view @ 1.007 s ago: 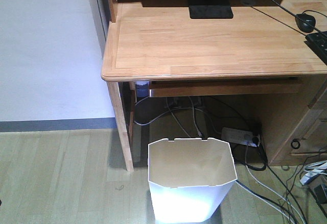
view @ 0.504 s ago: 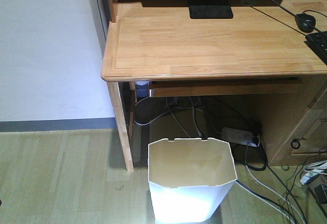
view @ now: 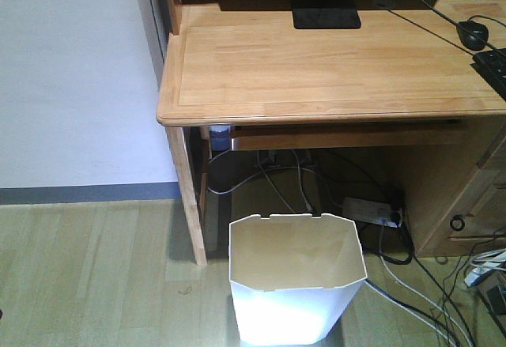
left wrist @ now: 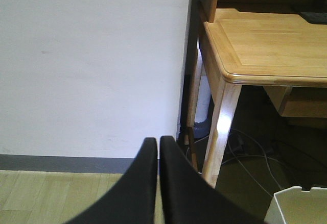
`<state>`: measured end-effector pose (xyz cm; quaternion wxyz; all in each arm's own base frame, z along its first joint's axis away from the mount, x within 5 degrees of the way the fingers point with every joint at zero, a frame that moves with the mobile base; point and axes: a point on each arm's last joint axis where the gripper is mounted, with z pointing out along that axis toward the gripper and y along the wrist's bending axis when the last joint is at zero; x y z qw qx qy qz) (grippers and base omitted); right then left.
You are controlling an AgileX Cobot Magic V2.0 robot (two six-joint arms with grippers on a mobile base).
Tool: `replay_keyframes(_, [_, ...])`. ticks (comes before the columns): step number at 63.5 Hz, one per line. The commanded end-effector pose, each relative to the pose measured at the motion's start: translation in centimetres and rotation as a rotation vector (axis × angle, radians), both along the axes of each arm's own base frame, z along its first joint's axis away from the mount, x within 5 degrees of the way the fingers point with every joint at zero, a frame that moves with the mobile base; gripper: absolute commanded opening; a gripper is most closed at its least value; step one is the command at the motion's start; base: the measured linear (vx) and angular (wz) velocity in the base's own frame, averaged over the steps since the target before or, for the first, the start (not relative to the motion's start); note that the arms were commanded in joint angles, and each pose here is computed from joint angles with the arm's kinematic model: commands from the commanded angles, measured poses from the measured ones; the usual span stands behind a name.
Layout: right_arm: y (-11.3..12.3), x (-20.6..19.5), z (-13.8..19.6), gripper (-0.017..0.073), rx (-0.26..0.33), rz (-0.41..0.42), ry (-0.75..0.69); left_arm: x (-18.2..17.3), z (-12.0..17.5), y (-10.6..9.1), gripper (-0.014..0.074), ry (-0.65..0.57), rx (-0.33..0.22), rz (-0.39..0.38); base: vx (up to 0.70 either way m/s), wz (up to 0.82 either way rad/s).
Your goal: Move trash bin to bedside with robot
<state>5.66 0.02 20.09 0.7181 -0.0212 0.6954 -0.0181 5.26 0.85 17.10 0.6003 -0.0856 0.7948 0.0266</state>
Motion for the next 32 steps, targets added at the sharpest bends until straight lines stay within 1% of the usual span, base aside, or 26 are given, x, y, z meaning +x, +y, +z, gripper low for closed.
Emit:
replay_keyframes(1, [0.0, -0.2, 1.0, -0.0009, -0.014, 0.000, -0.123, 0.1, 0.5, 0.0, -0.0006, -0.077, 0.004, -0.004, 0.00, 0.00])
replay_keyframes(7, [0.1, -0.3, 1.5, -0.0009, -0.052, -0.002, -0.172, 0.1, 0.5, 0.0, -0.0006, -0.077, 0.004, -0.004, 0.00, 0.00])
replay_keyframes(19, [0.0, -0.5, 4.2, -0.0009, -0.053, -0.004, -0.214, 0.1, 0.5, 0.0, -0.0006, -0.077, 0.004, -0.004, 0.00, 0.00])
replay_keyframes(26, [0.0, 0.1, 6.2, -0.0009, -0.054, -0.005, -0.183, 0.1, 0.5, 0.0, -0.0006, -0.077, 0.004, -0.004, 0.00, 0.00])
replay_keyframes(32, [0.0, 1.2, 7.6, -0.0009, -0.054, -0.006, -0.092, 0.1, 0.5, 0.0, -0.0006, -0.077, 0.004, -0.004, 0.00, 0.00])
